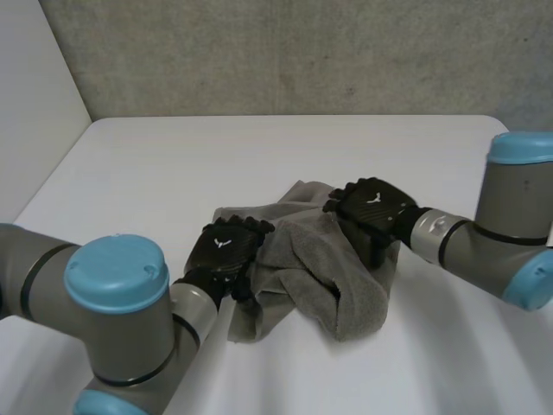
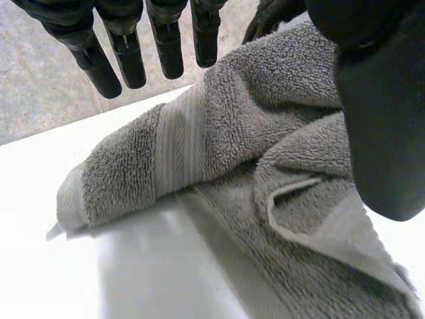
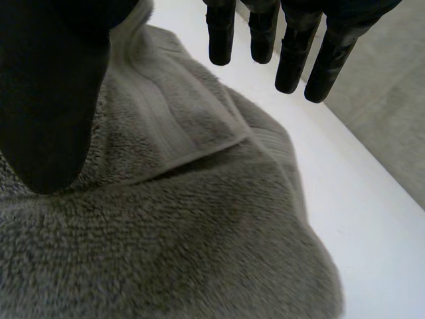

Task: Fold the towel.

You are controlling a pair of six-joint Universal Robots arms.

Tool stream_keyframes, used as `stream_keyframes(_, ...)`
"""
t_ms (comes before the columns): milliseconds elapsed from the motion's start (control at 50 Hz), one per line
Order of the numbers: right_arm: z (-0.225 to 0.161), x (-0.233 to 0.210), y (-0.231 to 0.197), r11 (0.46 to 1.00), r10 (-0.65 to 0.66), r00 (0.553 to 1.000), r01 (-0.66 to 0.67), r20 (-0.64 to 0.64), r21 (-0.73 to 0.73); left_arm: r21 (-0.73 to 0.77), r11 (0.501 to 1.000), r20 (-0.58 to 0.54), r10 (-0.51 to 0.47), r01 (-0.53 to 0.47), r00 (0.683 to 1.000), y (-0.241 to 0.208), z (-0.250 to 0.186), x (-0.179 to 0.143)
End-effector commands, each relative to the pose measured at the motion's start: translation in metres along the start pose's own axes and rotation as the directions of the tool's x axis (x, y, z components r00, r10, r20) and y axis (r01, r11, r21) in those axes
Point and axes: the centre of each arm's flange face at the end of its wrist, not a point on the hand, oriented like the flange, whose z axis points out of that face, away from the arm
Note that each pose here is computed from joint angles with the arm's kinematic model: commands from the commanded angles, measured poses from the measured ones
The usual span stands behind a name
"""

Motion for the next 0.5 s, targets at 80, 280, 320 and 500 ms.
stream_keyframes(80, 0.02, -0.021, 0.013, 0.996, -0.064, 0.992, 0.071, 0.111, -0.062, -0.057, 0.998, -0.008, 0.005, -0.006, 1.0, 0.016, -0.017, -0.001)
stream_keyframes(280, 0.013, -0.001, -0.017, 0.999, 0.039, 0.995, -0.038, 0.089, -0.018, -0.023, 1.0, -0.015, 0.006, -0.006, 1.0, 0.009, -0.009, 0.002)
stream_keyframes(320, 0.01, 0.007, -0.025, 0.998, 0.062, 0.996, -0.063, 0.062, 0.004, -0.015, 1.0, -0.018, 0.006, -0.006, 1.0, 0.007, -0.006, 0.003)
stream_keyframes(500, -0.022, 0.085, -0.021, 0.954, 0.301, 0.9, -0.281, -0.315, 0.11, 0.008, 1.0, -0.049, 0.01, -0.01, 0.999, 0.007, 0.017, 0.017)
